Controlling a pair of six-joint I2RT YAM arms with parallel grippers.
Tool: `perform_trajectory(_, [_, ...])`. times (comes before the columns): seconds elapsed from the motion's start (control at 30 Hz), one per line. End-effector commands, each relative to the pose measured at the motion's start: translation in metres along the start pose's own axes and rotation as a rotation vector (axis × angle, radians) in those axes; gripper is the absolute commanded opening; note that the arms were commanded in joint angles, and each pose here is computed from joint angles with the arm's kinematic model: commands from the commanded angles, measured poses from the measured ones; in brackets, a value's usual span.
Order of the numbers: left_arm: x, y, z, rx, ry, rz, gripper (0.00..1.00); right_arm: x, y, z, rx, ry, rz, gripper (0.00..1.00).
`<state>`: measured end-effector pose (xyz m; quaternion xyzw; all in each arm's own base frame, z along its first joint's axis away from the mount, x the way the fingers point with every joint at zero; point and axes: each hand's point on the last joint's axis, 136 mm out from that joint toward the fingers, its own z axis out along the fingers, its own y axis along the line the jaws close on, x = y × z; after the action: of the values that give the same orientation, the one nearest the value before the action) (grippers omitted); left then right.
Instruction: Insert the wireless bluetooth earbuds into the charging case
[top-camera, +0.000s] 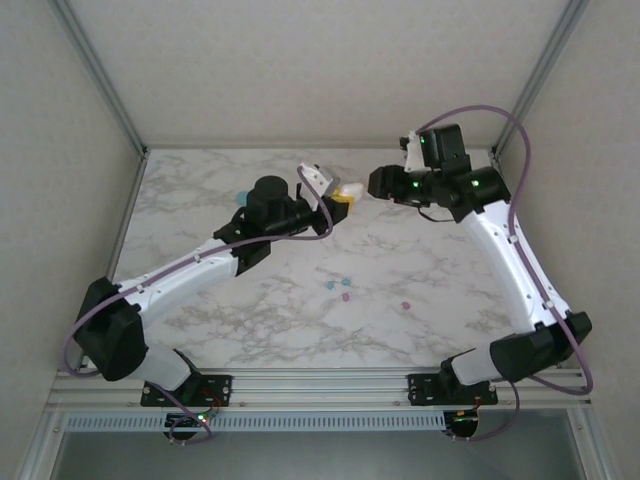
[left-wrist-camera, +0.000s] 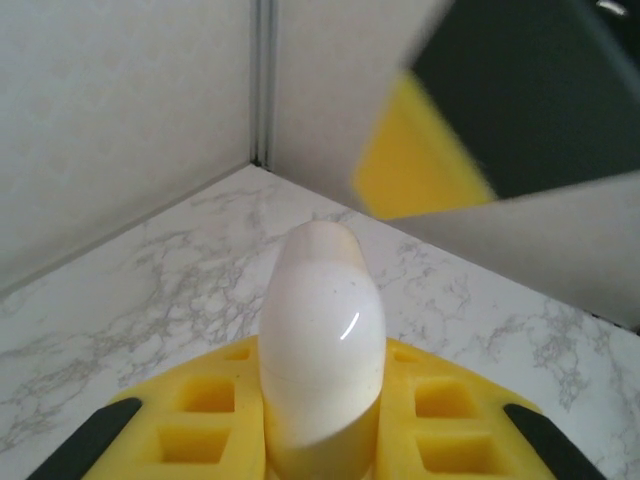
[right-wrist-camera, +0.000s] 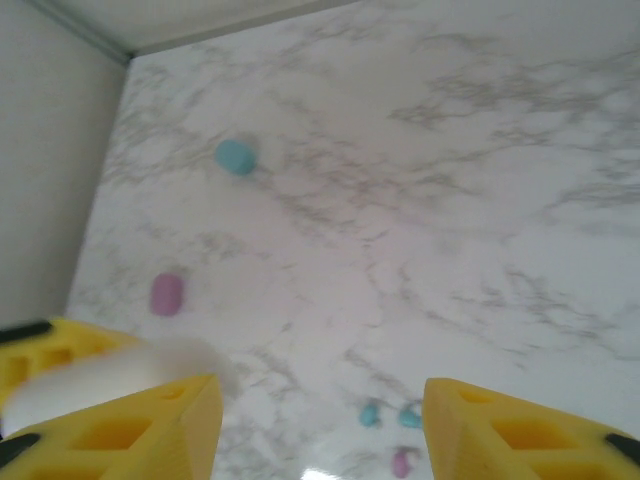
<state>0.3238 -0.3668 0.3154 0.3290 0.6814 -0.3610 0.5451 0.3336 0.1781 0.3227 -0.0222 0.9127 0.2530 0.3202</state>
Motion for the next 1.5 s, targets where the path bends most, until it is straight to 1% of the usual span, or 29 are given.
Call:
perform_trajectory(0.0, [0.020, 0.030, 0.014, -0.087, 0.072, -0.196, 0.14, -0.016, -0.032, -0.015, 0.117, -0.143, 0.077, 0.56])
perform_trajectory(0.07, [0.039, 0.041, 0.026, -0.104, 0.121, -0.282, 0.14, -0.012, -0.046, -0.014, 0.136, -0.150, 0.124, 0.56])
perform_trajectory(0.23, [0.102, 0.067, 0.063, -0.154, 0.333, -0.519, 0.13, 0.007, -0.070, 0.000, 0.155, -0.115, 0.220, 0.56])
perform_trajectory(0.4, [0.152, 0.086, 0.094, -0.193, 0.436, -0.694, 0.13, 0.026, -0.077, 0.012, 0.142, -0.060, 0.274, 0.56])
perform_trajectory(0.5, [0.179, 0.096, 0.107, -0.216, 0.486, -0.790, 0.13, 0.039, -0.080, 0.019, 0.134, -0.028, 0.299, 0.56])
perform_trajectory(0.57, [0.193, 0.102, 0.112, -0.241, 0.516, -0.830, 0.13, 0.046, -0.081, 0.021, 0.132, -0.016, 0.312, 0.56])
perform_trajectory(0.8, [0.224, 0.113, 0.126, -0.293, 0.598, -0.882, 0.15, 0.065, -0.088, 0.028, 0.133, 0.020, 0.341, 0.56])
perform_trajectory(1.03, [0.243, 0.126, 0.126, -0.367, 0.658, -0.895, 0.17, 0.070, -0.090, 0.029, 0.131, 0.021, 0.344, 0.56])
perform_trajectory(1.23, [0.259, 0.133, 0.123, -0.411, 0.708, -0.910, 0.20, 0.072, -0.091, 0.033, 0.129, 0.030, 0.337, 0.56])
perform_trajectory(1.33, [0.264, 0.136, 0.118, -0.445, 0.723, -0.912, 0.30, 0.070, -0.090, 0.036, 0.124, 0.039, 0.328, 0.56])
perform_trajectory(1.4, [0.262, 0.140, 0.113, -0.476, 0.729, -0.887, 0.38, 0.069, -0.088, 0.039, 0.119, 0.044, 0.320, 0.56])
perform_trajectory(1.47, [0.257, 0.144, 0.108, -0.496, 0.731, -0.854, 0.43, 0.066, -0.087, 0.041, 0.111, 0.048, 0.316, 0.56])
